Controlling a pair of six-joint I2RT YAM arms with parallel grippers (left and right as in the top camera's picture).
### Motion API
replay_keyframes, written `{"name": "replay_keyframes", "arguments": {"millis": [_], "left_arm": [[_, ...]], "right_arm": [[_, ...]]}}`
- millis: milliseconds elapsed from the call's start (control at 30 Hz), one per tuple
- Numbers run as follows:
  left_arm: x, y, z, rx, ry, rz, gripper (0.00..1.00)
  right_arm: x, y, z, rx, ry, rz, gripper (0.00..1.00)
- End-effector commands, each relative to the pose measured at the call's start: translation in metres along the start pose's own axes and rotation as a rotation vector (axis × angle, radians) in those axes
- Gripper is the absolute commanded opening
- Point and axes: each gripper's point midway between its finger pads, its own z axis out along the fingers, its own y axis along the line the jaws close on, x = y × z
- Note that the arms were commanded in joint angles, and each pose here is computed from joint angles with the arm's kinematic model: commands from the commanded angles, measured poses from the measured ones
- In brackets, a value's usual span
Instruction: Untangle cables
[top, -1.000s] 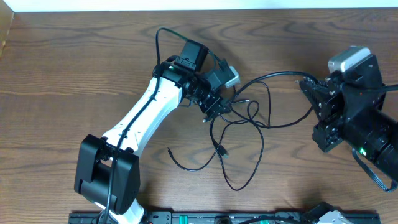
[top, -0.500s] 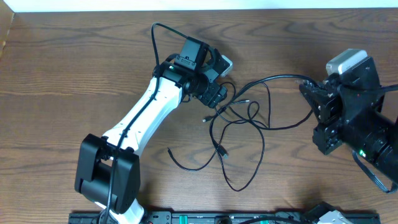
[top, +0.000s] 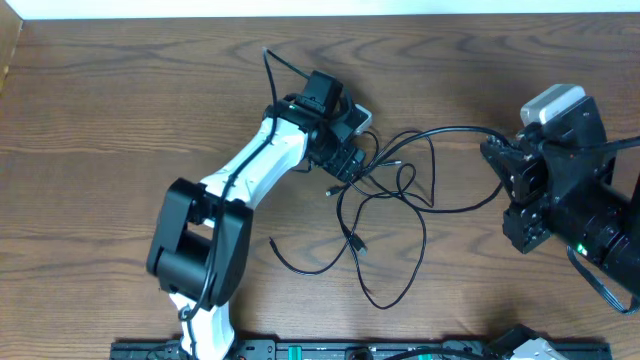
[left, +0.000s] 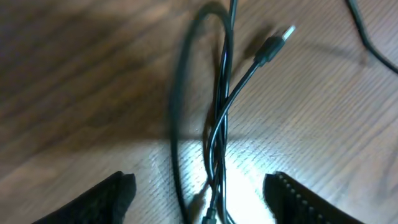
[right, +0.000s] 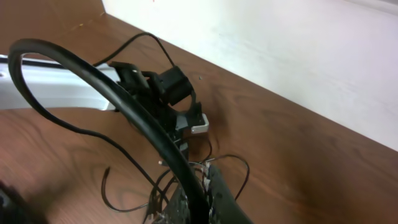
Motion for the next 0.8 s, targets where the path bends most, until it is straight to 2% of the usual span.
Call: {"name": "replay_keyframes", "arguments": {"millis": [0, 33, 67, 167, 300, 433, 567, 767], "left_arm": [[0.006, -0.001, 0.007, 0.017, 0.023, -0.017, 0.51], [0.007, 0.003, 0.007, -0.001, 0.028, -0.019, 0.36], [0.008, 0.008, 0.006, -0.029, 0.033, -0.022, 0.27], [0.015, 0.030, -0.001, -0.131, 0.057, -0.049, 0.12], [0.027, 0.072, -0.025, -0.286, 0.069, -0.180, 0.08], [0.036, 0.109, -0.063, -0.338, 0.016, -0.324, 0.08], [0.047, 0.147, -0.120, -0.404, -0.082, -0.451, 0.08], [0.072, 0.186, -0.222, -0.538, -0.282, -0.608, 0.08]], "right_arm": [[-0.001, 0.000, -0.003, 0.001, -0.006, 0.001, 0.01], [0.000, -0.001, -0.003, 0.001, -0.005, 0.001, 0.01], [0.000, -0.001, -0.003, 0.002, -0.004, 0.001, 0.01], [0.003, -0.008, -0.003, 0.042, 0.009, 0.001, 0.01], [0.010, -0.032, -0.006, 0.185, 0.036, 0.052, 0.01], [0.018, -0.067, -0.017, 0.402, 0.046, 0.137, 0.01], [0.024, -0.089, -0.029, 0.548, 0.048, 0.181, 0.01], [0.031, -0.101, -0.038, 0.642, 0.063, 0.204, 0.01]]}}
